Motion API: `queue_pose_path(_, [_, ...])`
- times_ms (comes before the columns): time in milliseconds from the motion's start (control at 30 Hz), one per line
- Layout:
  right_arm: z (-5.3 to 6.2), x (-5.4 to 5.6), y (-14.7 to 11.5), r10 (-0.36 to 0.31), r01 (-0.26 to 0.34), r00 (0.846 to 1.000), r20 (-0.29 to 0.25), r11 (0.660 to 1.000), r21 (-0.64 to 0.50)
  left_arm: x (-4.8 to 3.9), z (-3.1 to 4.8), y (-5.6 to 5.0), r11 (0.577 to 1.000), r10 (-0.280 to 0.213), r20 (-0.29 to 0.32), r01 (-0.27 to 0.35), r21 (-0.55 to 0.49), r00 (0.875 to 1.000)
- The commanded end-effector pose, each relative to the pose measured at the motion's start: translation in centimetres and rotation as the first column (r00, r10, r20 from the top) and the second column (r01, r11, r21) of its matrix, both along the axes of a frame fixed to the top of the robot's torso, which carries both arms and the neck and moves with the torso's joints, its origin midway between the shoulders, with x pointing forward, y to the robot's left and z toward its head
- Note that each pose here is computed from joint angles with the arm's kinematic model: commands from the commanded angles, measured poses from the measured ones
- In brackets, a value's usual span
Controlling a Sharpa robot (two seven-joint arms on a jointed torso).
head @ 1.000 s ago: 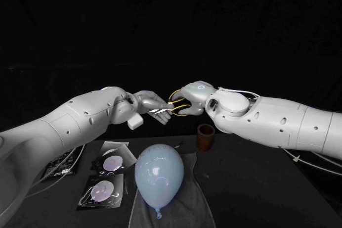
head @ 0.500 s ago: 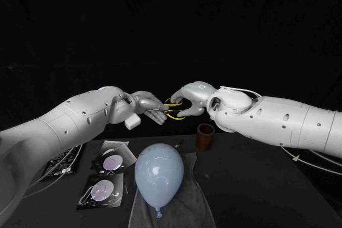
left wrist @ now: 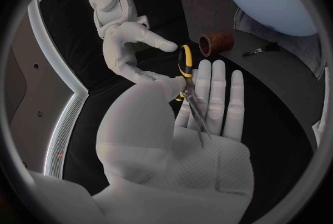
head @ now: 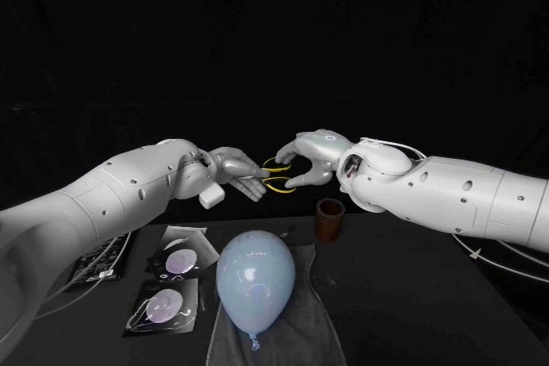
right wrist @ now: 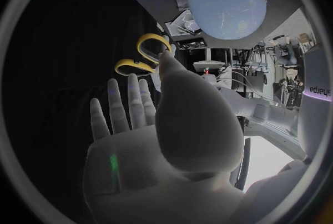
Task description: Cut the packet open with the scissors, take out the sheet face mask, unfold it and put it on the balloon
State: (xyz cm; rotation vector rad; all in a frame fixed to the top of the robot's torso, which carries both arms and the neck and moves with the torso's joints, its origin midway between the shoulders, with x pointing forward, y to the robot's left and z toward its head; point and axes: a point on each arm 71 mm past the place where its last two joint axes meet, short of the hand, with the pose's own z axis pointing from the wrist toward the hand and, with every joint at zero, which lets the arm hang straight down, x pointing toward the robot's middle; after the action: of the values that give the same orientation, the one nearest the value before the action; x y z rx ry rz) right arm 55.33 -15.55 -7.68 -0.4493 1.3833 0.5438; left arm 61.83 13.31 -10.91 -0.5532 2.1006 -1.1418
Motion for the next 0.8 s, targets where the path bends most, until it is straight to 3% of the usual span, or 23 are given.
queue_pose_path(33, [1.2,0.1,-1.4,-0.005,0.007,1.000,-0.011,0.966,0.258,-0.01,0.21,0.1,1.000,0.005,0.016,-0.005,-0.013,1.000])
queue_pose_path(167, [1.6,0.6,-3.8,-0.050,0.089,0.994,-0.096,0.883,0.461,-0.04,0.40,0.4,0.999,0.018,0.038,-0.016,-0.038,0.999])
queue_pose_path(267, [1.3,0.8,-5.8,-0.079,0.179,0.976,-0.201,0.819,0.545,-0.06,0.59,0.6,0.997,0.037,0.061,-0.033,-0.068,0.997])
queue_pose_path(400, [0.4,0.9,-7.9,-0.090,0.294,0.933,-0.350,0.752,0.590,-0.11,0.85,1.0,0.991,0.075,0.098,-0.063,-0.116,0.992])
queue_pose_path(533, [-1.5,0.5,-8.8,-0.074,0.386,0.878,-0.472,0.692,0.610,-0.14,0.98,1.4,0.982,0.117,0.126,-0.096,-0.161,0.985])
queue_pose_path(667, [-3.7,0.0,-8.2,-0.021,0.448,0.822,-0.569,0.641,0.623,-0.26,0.90,1.5,0.976,0.140,0.138,-0.112,-0.189,0.980])
queue_pose_path(800, [-5.1,-0.3,-6.9,0.031,0.468,0.786,-0.617,0.623,0.627,-0.40,0.76,1.4,0.973,0.143,0.139,-0.113,-0.200,0.980])
